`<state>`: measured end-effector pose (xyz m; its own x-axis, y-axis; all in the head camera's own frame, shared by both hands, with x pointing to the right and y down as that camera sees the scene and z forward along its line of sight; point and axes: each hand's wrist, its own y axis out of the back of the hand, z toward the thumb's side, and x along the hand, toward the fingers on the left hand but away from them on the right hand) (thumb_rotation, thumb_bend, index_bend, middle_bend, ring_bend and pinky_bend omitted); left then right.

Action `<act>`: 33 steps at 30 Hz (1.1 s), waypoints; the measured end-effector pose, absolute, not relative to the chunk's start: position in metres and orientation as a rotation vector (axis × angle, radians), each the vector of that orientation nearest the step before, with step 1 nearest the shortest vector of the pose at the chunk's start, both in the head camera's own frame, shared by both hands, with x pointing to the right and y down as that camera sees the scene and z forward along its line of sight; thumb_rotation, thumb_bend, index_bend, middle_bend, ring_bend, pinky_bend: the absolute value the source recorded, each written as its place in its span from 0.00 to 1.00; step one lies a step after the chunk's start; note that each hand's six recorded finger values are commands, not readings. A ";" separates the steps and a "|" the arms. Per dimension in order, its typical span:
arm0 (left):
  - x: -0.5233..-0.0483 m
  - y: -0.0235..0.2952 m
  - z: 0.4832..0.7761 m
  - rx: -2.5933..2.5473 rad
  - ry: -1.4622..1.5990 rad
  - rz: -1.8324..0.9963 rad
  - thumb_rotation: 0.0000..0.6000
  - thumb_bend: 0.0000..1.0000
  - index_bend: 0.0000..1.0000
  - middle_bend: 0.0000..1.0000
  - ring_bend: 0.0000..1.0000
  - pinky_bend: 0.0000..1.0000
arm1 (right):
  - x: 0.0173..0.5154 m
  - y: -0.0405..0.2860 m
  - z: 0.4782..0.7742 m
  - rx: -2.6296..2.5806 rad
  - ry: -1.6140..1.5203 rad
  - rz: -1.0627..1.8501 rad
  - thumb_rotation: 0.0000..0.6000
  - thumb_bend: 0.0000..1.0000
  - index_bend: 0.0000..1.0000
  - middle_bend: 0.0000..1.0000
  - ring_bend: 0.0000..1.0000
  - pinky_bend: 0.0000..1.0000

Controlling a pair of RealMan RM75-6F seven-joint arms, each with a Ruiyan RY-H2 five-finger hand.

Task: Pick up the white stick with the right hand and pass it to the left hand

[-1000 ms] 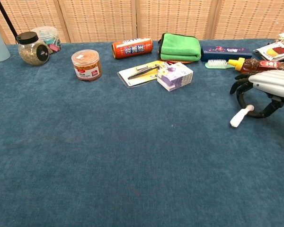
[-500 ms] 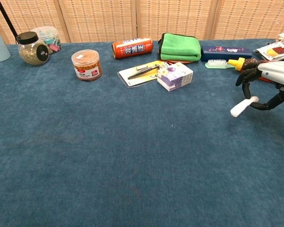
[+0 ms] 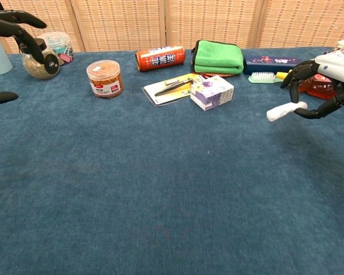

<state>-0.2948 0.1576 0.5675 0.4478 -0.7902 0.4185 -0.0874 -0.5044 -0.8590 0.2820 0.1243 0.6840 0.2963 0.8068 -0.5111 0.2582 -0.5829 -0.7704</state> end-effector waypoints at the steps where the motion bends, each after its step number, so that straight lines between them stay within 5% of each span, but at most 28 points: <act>1: -0.289 0.157 0.569 -1.895 0.738 -1.077 1.00 0.27 0.34 0.08 0.14 0.08 | 0.279 0.124 0.682 -2.016 -0.966 1.273 1.00 0.39 0.66 0.27 0.09 0.00; 13: -0.234 0.160 0.589 -1.914 0.677 -0.899 1.00 0.27 0.34 0.08 0.14 0.08 | 0.251 0.123 0.667 -2.075 -1.066 1.304 1.00 0.39 0.67 0.27 0.09 0.00; 33: -0.188 0.152 0.622 -1.921 0.681 -0.823 1.00 0.27 0.44 0.11 0.15 0.08 | 0.214 0.132 0.687 -2.196 -1.147 1.345 1.00 0.39 0.67 0.27 0.10 0.00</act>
<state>-0.1882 0.1516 0.6222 0.6253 -0.7329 0.2681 -0.1271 -0.4346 -0.8916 0.2141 0.1325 0.6873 0.2335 0.7688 -0.5953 0.4665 -0.6257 -0.6252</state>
